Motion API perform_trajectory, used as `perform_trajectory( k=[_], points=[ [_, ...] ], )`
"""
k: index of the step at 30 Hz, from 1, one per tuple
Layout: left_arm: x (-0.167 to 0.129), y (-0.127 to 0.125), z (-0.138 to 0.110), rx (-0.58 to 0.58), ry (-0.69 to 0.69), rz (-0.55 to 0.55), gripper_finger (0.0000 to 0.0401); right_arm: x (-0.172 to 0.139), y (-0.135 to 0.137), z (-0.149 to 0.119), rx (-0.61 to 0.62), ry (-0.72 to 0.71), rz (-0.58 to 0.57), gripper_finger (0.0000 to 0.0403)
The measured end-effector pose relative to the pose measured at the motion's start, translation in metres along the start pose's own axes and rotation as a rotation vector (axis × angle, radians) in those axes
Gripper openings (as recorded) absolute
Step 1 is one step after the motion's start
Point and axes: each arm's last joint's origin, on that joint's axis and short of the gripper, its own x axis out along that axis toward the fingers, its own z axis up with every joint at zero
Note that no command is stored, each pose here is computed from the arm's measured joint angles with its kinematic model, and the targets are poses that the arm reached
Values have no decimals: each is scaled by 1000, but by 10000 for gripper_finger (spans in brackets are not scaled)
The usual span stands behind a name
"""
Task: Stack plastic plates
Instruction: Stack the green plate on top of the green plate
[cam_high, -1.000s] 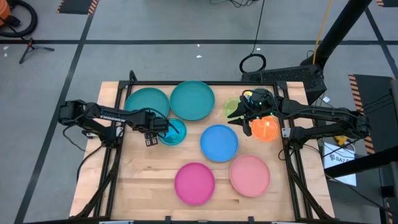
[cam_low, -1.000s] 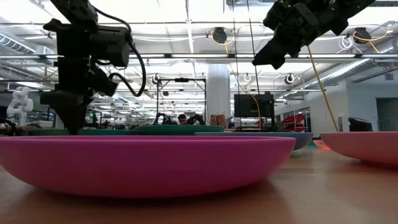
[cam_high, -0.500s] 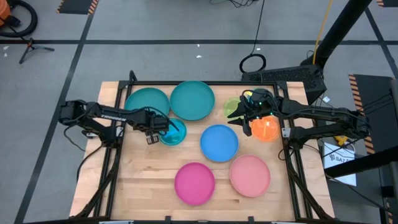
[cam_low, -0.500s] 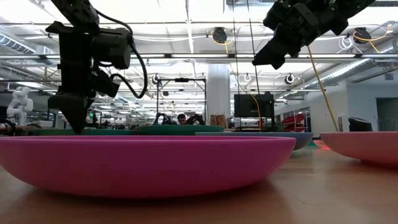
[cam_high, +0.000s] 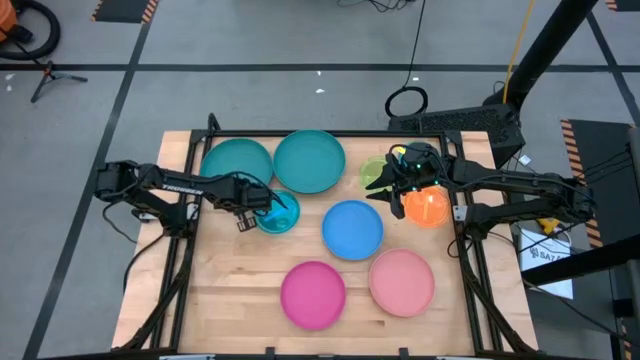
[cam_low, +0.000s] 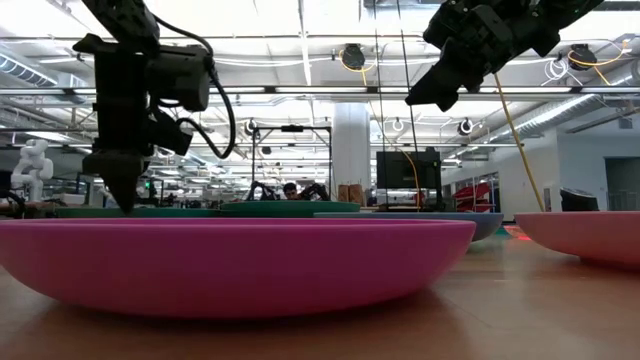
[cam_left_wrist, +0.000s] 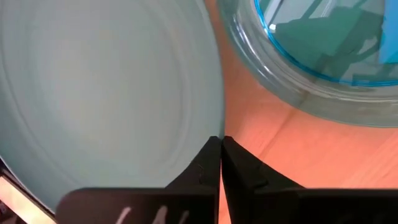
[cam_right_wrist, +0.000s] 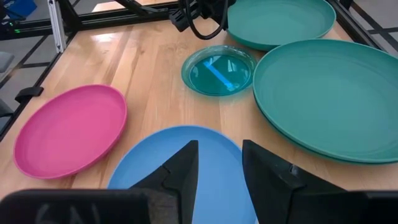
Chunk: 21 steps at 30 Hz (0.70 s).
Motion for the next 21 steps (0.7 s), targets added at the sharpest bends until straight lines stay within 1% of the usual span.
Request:
perform_trajectory(
  k=[9, 21],
  points=[
    [-4, -1, -5, 8, 44, 16, 4, 0, 0, 0, -4, 0, 0, 116],
    [-46, 5, 5, 16, 61, 71, 3, 0, 0, 0, -4, -1, -1, 116]
  ],
)
